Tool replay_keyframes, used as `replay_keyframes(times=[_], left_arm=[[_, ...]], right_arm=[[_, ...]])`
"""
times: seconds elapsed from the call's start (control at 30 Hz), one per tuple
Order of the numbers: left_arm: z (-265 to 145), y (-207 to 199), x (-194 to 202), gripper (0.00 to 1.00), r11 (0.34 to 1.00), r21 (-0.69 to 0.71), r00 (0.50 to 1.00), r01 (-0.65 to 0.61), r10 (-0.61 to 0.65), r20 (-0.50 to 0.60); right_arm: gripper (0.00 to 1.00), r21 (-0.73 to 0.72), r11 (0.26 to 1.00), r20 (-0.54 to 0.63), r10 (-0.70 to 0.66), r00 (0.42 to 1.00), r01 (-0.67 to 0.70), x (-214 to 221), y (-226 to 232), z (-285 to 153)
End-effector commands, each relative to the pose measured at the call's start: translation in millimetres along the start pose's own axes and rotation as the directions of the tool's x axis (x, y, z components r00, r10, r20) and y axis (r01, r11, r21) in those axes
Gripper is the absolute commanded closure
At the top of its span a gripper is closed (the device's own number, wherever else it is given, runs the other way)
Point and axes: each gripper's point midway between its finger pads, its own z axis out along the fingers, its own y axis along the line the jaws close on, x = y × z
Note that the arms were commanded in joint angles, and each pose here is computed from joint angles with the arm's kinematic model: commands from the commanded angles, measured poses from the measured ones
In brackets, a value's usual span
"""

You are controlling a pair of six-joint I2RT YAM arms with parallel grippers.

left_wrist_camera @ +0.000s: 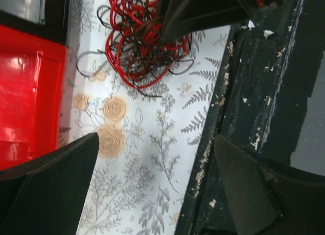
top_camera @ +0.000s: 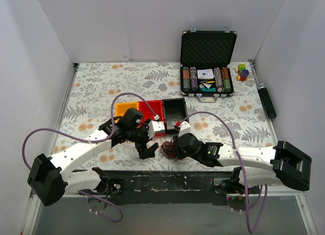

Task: Untangle the cables
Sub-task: Untie the cable.

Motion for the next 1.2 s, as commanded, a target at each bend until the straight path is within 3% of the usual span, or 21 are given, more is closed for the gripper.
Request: replay_keyframes(times=[0.0,0.17,0.37,0.53,0.77,1.0,1.13,1.17], left_arm=[[13.5,8.2,-22.6,0.02,0.991,-0.041,0.989,-0.127,0.129,0.066],[29.5,5.7,-29.1,0.02,0.987,-0.029,0.985,-0.157,0.159,0.067],[51.8,16.8,-12.8,0.11,0.964,-0.078,0.967,-0.253,0.255,0.005],[57.7,21.5,-19.6,0.16,0.957,-0.087,0.960,-0.277,0.279,0.022],[61.1,20.5,-26.7,0.38,0.959,-0.080,0.959,-0.274,0.278,0.048],[62.5,6.9,-0.8,0.69,0.957,0.011,0.956,-0.291,0.291,-0.034],[59.9,8.3,-1.3,1.00,0.955,-0.001,0.954,-0.296,0.296,-0.040],[59.3,9.4,-2.0,1.00,0.957,-0.010,0.956,-0.291,0.291,-0.042]], right_arm=[[0.75,-0.032,0.999,0.020,0.043,0.999,-0.043,-0.2,8.0,-7.0],[0.75,-0.044,0.998,0.037,0.049,0.998,-0.048,-4.8,10.5,-9.6],[0.76,-0.066,0.997,0.052,0.048,0.998,-0.044,-9.6,14.6,-13.2],[0.78,-0.085,0.996,0.054,0.046,0.997,-0.042,-10.8,17.9,-15.4],[0.79,-0.093,0.995,0.042,0.029,0.999,-0.025,-10.9,21.2,-14.9],[0.80,-0.071,0.997,0.061,0.038,0.997,-0.033,-14.5,16.3,-16.1],[0.82,-0.050,0.998,0.060,0.034,0.998,-0.032,-13.7,12.1,-16.1],[0.82,-0.047,0.998,0.057,0.032,0.998,-0.029,-12.4,11.5,-15.8]])
